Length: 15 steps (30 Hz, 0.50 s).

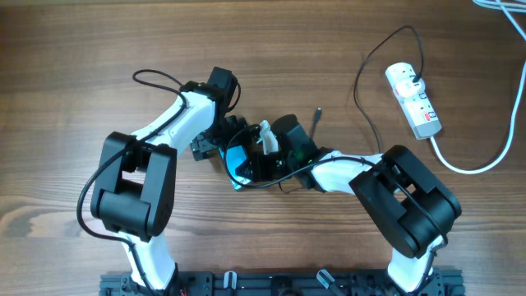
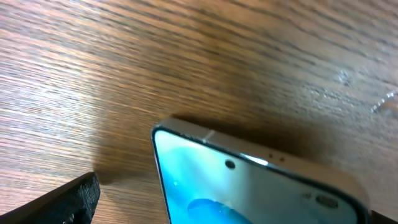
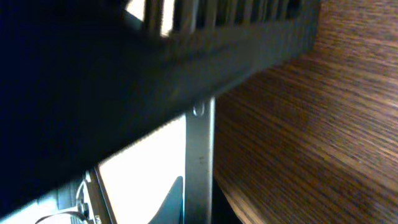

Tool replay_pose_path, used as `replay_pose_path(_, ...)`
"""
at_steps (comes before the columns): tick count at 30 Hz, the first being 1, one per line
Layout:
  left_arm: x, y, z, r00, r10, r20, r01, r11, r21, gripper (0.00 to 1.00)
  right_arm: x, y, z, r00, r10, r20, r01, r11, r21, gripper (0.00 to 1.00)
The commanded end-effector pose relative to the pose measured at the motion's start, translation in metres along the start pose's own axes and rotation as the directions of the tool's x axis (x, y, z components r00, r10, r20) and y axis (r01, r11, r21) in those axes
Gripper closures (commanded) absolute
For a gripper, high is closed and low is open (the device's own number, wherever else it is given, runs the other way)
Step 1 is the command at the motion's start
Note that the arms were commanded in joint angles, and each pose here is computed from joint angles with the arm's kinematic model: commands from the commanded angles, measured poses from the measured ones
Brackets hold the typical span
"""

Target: Plug charger to phone and switch on socket

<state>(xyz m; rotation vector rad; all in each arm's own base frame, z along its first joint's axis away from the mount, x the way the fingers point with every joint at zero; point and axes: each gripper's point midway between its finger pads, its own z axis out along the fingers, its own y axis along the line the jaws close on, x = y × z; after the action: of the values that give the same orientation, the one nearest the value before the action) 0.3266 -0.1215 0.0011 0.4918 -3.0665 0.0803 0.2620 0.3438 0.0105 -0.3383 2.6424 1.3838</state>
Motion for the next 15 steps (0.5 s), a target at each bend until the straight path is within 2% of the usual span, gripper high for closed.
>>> replay_pose_path(1, -0.008, 0.017, 0.000, 0.998, -0.045, 0.051, 0.049, 0.996, -0.078, 0.00, -0.007, 0.002, -0.001, 1.000, -0.012, 0.015, 0.013, 1.000, -0.004, 0.96)
replay_pose_path(5, -0.013, 0.011, 0.001, 0.996, -0.059, 0.064, 0.062, 0.997, -0.048, 0.00, -0.007, 0.001, -0.001, 1.000, -0.012, 0.017, 0.012, 1.000, -0.002, 0.96)
replay_pose_path(8, -0.025, 0.004, 0.000, 0.986, -0.135, 0.102, 0.136, 0.991, 0.006, 0.00, -0.007, 0.001, -0.001, 1.000, -0.012, 0.017, 0.012, 1.000, -0.002, 0.96)
replay_pose_path(11, -0.037, -0.020, -0.004, 0.983, -0.172, 0.064, 0.158, 0.970, 0.185, 0.00, -0.007, 0.001, -0.001, 1.000, -0.013, 0.017, 0.013, 1.000, -0.002, 0.96)
replay_pose_path(15, -0.047, -0.029, -0.013, 0.978, -0.209, -0.008, 0.200, 0.922, 0.333, 0.00, -0.007, 0.001, -0.001, 1.000, -0.012, 0.016, 0.012, 1.000, -0.001, 0.96)
